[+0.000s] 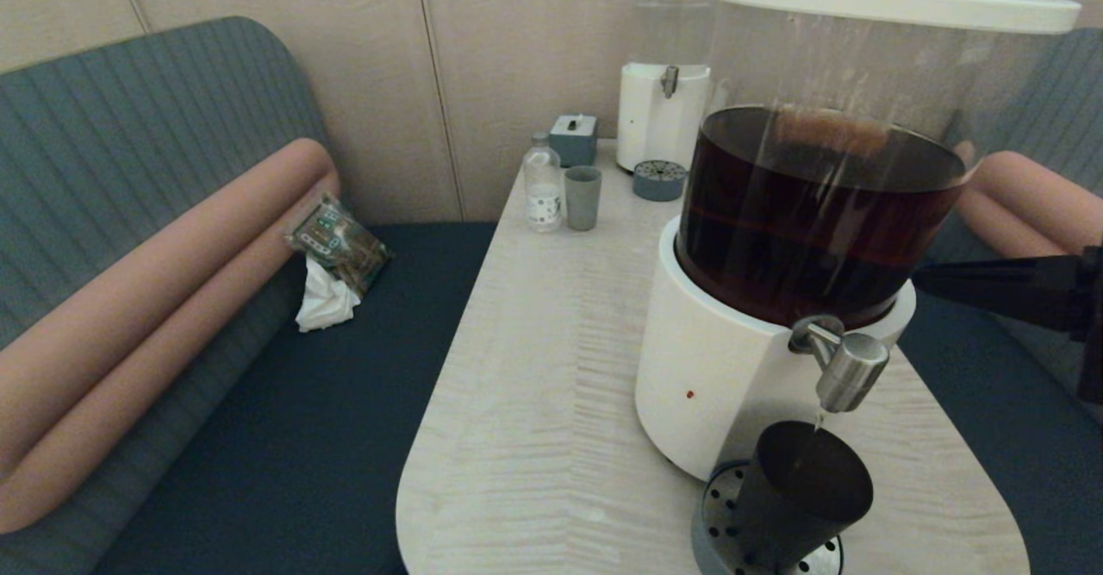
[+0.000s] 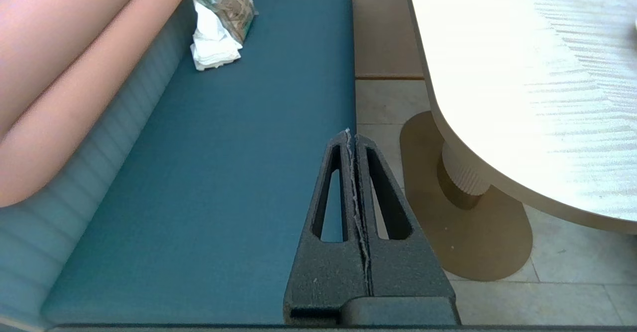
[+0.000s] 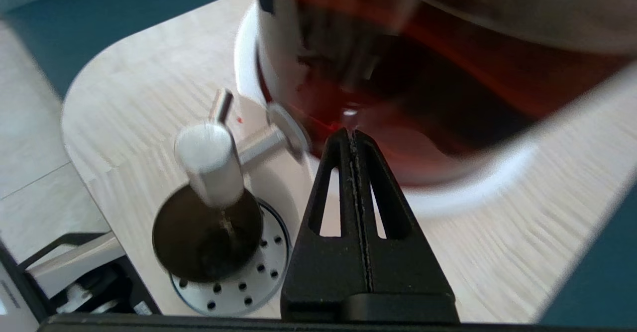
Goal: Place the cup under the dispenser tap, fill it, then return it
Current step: Turn off the faucet
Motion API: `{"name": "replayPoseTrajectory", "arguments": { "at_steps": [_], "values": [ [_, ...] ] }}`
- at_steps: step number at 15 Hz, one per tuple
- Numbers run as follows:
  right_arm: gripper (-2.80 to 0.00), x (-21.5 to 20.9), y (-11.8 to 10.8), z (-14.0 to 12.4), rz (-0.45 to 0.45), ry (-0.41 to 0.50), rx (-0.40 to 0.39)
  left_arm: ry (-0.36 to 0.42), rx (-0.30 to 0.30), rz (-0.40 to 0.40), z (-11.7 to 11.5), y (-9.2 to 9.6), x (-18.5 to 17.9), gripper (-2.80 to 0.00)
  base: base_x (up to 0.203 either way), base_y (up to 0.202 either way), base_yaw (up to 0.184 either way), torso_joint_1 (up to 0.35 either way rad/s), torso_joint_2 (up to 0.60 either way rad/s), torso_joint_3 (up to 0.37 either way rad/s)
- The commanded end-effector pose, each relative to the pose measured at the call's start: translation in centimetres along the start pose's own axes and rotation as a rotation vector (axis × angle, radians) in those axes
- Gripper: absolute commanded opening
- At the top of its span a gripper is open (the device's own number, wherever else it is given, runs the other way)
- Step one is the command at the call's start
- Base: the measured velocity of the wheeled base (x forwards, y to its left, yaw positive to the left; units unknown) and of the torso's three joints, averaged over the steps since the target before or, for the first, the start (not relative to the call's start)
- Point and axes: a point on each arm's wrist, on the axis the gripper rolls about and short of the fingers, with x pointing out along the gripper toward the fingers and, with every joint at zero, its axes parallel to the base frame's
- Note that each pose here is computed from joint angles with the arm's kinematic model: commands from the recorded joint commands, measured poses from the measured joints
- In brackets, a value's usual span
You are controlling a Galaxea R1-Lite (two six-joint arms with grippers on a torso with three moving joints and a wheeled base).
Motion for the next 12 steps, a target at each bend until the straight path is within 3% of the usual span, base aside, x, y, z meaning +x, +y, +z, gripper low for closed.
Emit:
{"name": "replayPoseTrajectory", "arguments": {
  "at_steps": [1, 12],
  "values": [
    [-2.80, -2.1, 0.5, 0.2, -0.053, -0.033, -0.010, 0.000, 0.000, 0.000, 0.0, 0.0, 0.0, -2.80, 0.000, 0.000, 0.000, 0.000, 0.00, 0.000],
    [-2.80, -11.7, 4.9, 0.1, -0.432, -0.164, 0.050, -0.001, 0.000, 0.000, 0.0, 0.0, 0.0, -2.80, 0.000, 0.000, 0.000, 0.000, 0.00, 0.000]
  ]
}}
